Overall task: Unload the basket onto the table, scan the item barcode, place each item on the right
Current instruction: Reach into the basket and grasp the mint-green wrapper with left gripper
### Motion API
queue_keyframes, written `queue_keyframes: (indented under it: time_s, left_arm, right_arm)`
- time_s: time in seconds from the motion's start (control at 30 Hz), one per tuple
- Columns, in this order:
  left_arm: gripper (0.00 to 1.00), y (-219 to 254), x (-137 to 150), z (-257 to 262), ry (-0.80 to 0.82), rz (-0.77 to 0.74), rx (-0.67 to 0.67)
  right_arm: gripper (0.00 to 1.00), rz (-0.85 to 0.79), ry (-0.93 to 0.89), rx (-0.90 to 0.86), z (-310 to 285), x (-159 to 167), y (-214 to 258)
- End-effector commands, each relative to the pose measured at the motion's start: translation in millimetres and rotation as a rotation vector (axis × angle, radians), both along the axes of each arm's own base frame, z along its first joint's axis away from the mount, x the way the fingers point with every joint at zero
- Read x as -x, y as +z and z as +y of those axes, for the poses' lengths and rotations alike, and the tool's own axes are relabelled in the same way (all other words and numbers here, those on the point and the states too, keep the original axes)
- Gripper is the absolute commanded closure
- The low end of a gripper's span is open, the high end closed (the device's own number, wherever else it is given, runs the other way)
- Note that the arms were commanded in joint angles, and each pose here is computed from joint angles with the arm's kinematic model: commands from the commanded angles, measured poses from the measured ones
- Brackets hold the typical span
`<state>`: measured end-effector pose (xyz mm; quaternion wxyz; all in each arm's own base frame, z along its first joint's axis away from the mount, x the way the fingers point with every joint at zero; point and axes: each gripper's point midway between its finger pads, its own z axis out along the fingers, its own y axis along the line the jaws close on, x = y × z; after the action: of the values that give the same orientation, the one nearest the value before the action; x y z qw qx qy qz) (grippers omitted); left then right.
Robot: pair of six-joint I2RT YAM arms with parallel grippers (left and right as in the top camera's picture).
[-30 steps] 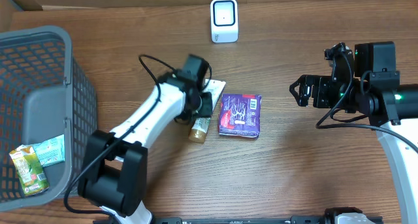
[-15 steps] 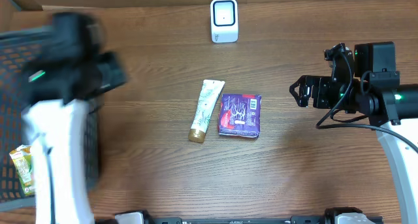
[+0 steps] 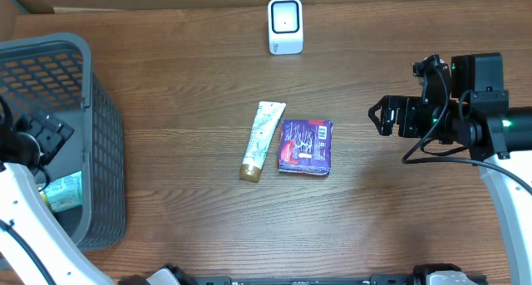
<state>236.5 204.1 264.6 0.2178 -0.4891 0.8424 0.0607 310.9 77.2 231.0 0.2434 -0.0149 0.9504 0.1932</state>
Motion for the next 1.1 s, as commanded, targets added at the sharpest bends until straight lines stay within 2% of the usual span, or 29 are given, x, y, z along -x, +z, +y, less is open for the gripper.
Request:
queue_keyframes:
  time_s: [0.0, 0.13, 0.37, 0.73, 1.07]
  left_arm:
    - [0.1, -44.0, 11.7, 12.4, 0.046, 0.074, 0.051]
    - [0.11, -84.9, 19.0, 23.5, 0.085, 0.106, 0.056]
    - [0.11, -143.6, 23.5, 39.0, 0.119, 0.135, -0.02]
    - [0.08, -181.9, 14.8, 49.7, 0.156, 0.088, -0.052]
    - [0.06, -235.9, 21.0, 55.4, 0.174, 0.225, 0.002]
  right_arm:
    - [0.0, -0.026, 0.01, -0.007, 3.2, -2.5, 8.8]
    - [0.0, -0.025, 0.01, -0.007, 3.2, -2.5, 8.8]
    - [0.0, -0.028, 0.01, -0.007, 3.2, -3.0, 9.1]
    - [0.0, -0.029, 0.01, -0.007, 3.2, -3.1, 9.2]
    - [0.0, -0.019, 0.01, -0.006, 3.1, -1.3, 8.1]
